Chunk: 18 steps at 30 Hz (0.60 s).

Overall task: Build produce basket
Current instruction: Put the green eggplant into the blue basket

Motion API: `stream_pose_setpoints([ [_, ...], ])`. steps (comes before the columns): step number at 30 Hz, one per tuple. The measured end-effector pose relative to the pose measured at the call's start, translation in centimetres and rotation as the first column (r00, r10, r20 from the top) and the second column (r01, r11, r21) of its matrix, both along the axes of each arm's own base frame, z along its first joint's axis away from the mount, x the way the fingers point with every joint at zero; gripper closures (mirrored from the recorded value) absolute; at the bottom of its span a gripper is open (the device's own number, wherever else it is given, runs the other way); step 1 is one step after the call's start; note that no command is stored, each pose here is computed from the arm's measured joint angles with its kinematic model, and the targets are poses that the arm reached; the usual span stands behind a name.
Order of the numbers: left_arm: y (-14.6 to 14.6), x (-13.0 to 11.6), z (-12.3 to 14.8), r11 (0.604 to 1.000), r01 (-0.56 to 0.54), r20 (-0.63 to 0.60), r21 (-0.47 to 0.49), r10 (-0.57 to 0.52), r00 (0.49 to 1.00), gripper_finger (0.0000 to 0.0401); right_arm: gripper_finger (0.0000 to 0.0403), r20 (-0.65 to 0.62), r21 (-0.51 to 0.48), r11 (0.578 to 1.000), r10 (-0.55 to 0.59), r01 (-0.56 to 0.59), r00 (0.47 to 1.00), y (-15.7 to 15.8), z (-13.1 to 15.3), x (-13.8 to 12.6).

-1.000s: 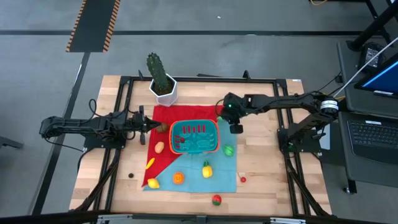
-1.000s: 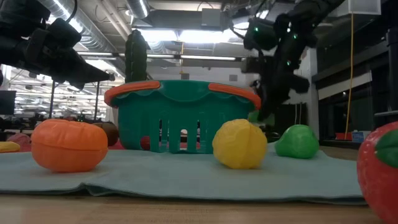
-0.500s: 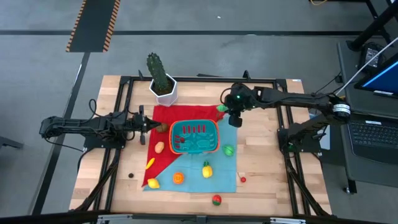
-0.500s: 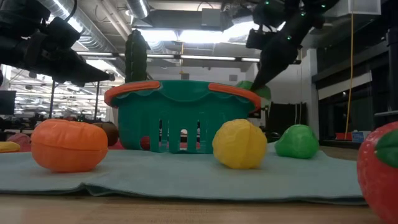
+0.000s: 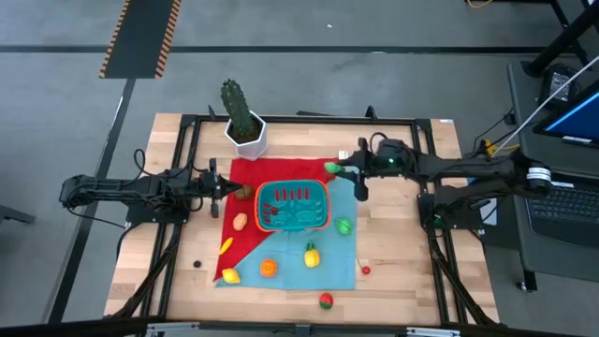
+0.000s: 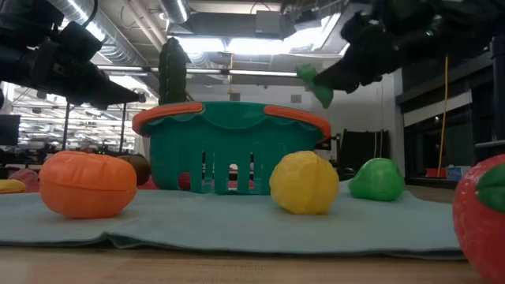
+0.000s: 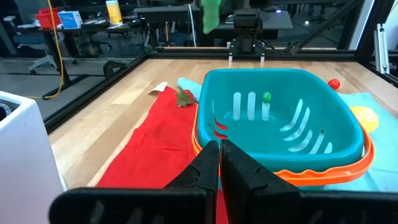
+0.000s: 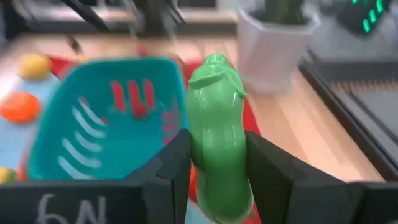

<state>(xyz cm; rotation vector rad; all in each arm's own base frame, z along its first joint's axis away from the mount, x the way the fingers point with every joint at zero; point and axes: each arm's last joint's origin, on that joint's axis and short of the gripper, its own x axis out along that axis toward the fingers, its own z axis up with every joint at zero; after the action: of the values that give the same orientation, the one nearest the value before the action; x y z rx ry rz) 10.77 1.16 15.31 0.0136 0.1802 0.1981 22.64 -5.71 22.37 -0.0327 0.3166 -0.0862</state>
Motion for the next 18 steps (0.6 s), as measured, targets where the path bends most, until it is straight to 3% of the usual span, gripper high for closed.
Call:
stream_pose_setpoints([
  [8,0.0,0.0,0.0,1.0,0.0,0.0,0.0,0.0,1.0,0.0393,0.0273,0.172,0.079,0.98,0.164,-0.18,0.971,0.9,-1.5,-1.1],
  [18,0.0,0.0,0.0,1.0,-0.001,0.001,-0.006,0.001,1.0,0.0393,0.0273,0.186,0.089,0.967,0.221,-0.241,0.957,1.1,-1.6,-1.2],
])
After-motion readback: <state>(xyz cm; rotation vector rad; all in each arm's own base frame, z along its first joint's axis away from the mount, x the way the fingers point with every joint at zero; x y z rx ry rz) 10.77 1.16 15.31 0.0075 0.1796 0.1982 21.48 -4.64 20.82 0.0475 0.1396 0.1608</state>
